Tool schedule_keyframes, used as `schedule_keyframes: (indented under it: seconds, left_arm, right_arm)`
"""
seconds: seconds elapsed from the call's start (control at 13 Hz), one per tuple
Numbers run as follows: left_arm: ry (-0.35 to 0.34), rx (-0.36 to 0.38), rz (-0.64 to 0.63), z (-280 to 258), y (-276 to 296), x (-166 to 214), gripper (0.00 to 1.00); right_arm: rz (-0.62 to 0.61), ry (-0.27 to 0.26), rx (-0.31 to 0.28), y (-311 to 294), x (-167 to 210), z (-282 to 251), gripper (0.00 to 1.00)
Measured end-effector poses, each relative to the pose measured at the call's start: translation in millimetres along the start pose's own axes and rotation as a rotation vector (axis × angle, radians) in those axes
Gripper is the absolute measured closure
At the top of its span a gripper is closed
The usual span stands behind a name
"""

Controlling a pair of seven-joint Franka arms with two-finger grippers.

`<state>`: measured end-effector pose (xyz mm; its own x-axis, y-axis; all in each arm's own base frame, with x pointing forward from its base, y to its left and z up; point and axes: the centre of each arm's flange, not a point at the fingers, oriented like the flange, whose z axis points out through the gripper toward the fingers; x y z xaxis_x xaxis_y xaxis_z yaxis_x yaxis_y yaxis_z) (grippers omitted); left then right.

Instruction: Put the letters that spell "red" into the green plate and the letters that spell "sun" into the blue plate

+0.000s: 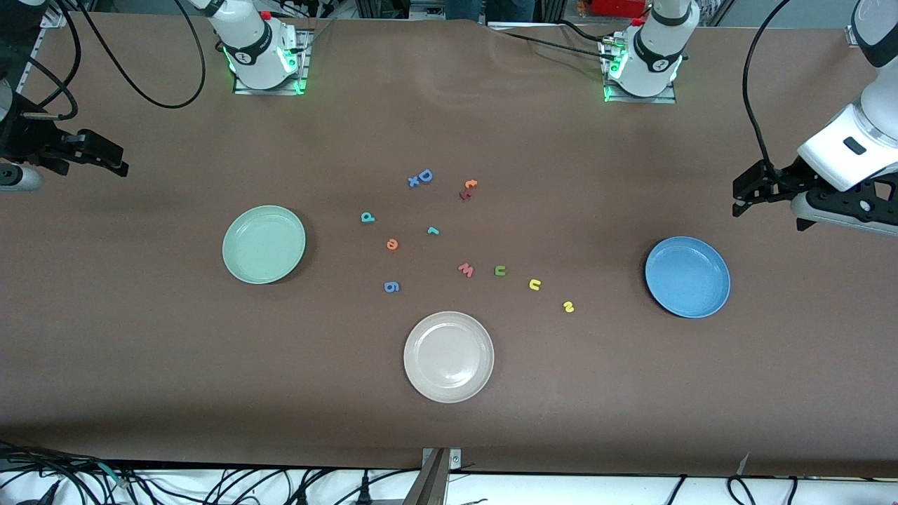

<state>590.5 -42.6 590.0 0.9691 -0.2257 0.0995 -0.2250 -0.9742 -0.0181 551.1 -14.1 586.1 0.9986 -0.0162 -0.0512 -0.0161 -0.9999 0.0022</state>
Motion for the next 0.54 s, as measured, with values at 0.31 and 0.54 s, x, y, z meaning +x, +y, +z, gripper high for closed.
schedule_keyframes:
  seconds: [0.31,0.54]
  left_arm:
    - [0.0,0.0,-0.002,0.0,-1.1,-0.1,0.0]
    - [-0.003,-0.001,-0.003,2.0,-1.9,0.0,0.0]
  right_arm:
    - [0.0,-0.003,0.0,0.2,-0.3,0.4,0.0]
    - [-0.003,-0.061,0.0,-1.0,-3.5,8.9,0.0]
